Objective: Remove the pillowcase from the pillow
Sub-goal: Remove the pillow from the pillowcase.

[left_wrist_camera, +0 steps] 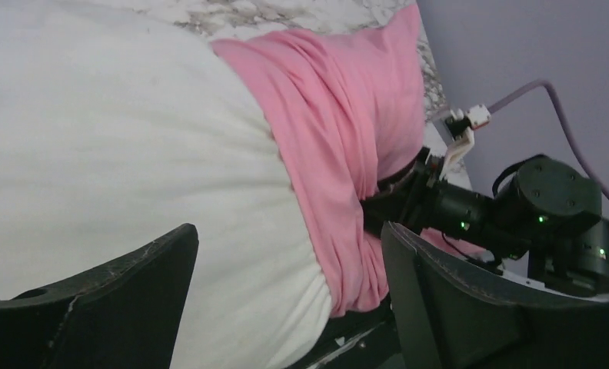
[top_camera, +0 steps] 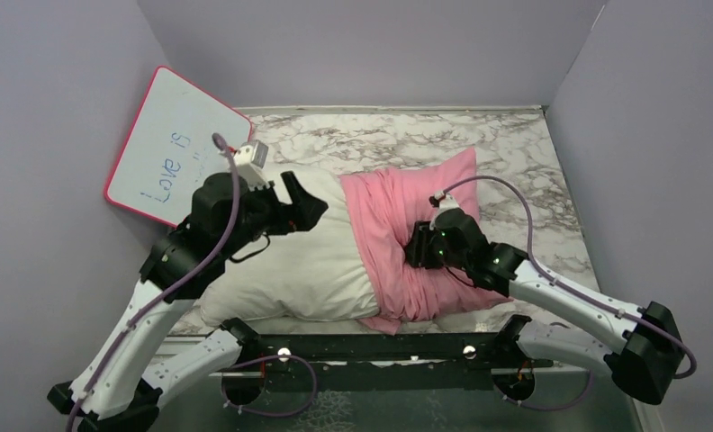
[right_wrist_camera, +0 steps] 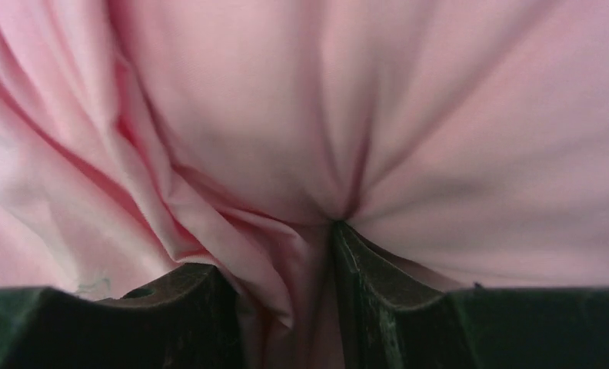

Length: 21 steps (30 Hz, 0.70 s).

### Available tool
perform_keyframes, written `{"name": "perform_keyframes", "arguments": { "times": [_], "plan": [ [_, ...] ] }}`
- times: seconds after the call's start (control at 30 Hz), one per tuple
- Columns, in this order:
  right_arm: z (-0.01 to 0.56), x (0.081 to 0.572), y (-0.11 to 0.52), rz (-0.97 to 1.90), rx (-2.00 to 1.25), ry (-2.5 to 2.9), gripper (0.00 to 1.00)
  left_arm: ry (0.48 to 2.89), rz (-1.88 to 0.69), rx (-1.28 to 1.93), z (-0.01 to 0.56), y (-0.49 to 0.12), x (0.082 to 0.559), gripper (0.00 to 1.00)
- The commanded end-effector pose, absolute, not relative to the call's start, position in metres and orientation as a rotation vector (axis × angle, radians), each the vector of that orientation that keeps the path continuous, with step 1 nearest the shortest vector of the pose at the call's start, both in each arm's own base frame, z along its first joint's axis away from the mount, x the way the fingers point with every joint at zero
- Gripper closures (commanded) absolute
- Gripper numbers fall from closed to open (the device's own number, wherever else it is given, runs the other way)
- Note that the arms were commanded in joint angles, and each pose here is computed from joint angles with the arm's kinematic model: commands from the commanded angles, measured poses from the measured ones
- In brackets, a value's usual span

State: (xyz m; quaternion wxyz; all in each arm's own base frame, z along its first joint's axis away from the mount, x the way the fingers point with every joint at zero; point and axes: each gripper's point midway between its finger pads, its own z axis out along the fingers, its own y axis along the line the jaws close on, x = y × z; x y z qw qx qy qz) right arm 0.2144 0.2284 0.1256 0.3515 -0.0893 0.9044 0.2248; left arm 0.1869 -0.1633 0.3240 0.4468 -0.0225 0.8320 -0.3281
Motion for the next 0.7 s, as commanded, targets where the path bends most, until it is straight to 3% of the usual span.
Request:
{"name": "perform_keyframes", "arguments": {
  "times": [0.0, 0.2, 0.33, 0.5, 0.57, 0.67],
  "plan": [
    [0.043, 0.129, 0.209, 0.726, -0.093, 2.701, 0.57, 2.129, -0.577, 0.085, 0.301, -0.179, 0.243, 0.08],
    [0.043, 0.126, 0.202, 0.778, 0.028, 2.637, 0.56, 2.3, -0.364, 0.012, 0.201, -0.188, 0.289, 0.08],
    [0.073, 0.139, 0.195, 0.685, 0.005, 2.596, 0.55, 2.394, -0.418, -0.022, 0.157, -0.193, 0.269, 0.51],
    [0.137, 0.168, 0.183, 0.572, -0.065, 2.429, 0.46, 2.352, -0.595, -0.055, 0.148, -0.189, 0.232, 0.89],
    [0.174, 0.181, 0.18, 0.547, -0.086, 2.335, 0.39, 2.338, -0.68, -0.058, 0.146, -0.19, 0.217, 0.99],
    [0.234, 0.202, 0.175, 0.494, -0.097, 2.188, 0.28, 2.34, -0.816, -0.045, 0.141, -0.195, 0.193, 1.0]
  ]
}}
